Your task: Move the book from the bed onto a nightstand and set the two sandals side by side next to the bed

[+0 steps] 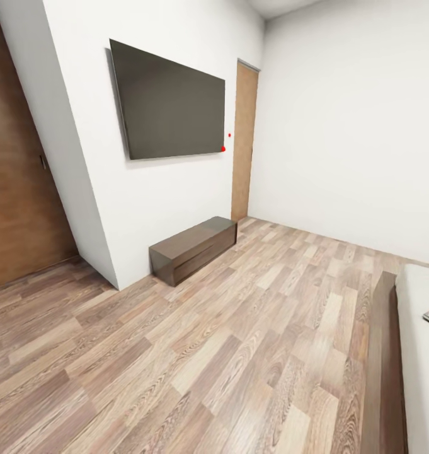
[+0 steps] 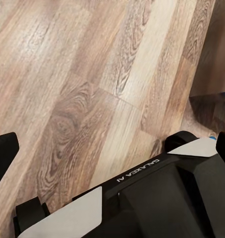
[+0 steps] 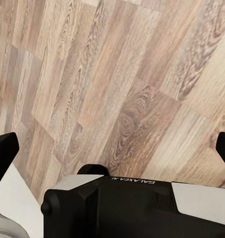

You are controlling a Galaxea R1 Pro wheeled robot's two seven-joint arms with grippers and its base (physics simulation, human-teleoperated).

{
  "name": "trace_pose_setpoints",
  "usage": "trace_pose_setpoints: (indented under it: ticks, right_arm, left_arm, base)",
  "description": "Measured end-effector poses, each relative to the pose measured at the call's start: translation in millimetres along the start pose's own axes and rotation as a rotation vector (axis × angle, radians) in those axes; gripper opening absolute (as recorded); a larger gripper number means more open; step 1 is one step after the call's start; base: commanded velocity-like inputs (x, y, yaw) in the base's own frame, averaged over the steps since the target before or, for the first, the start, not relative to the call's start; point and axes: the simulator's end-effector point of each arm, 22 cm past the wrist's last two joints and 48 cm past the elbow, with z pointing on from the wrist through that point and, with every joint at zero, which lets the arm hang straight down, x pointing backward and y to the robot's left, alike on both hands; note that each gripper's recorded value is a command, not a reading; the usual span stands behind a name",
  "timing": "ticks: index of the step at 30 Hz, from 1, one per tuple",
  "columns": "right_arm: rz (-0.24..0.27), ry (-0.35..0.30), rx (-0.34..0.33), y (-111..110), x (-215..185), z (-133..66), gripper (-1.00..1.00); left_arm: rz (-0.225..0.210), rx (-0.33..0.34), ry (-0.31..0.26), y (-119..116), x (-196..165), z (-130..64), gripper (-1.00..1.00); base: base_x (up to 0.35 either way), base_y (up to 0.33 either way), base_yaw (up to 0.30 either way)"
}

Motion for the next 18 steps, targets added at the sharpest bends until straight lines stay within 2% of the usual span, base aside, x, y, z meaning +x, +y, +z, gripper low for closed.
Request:
trace_pose_setpoints:
  ticks: [18]
  right_arm:
    - [0.013, 0.02, 0.01, -4.9, 8.7, 1.0, 1.0]
  left_arm:
    - [-0.013, 0.001, 0.022, 1.2, 9.9, 3.2, 1.0]
  base:
    - [0.0, 0.0, 0.002]
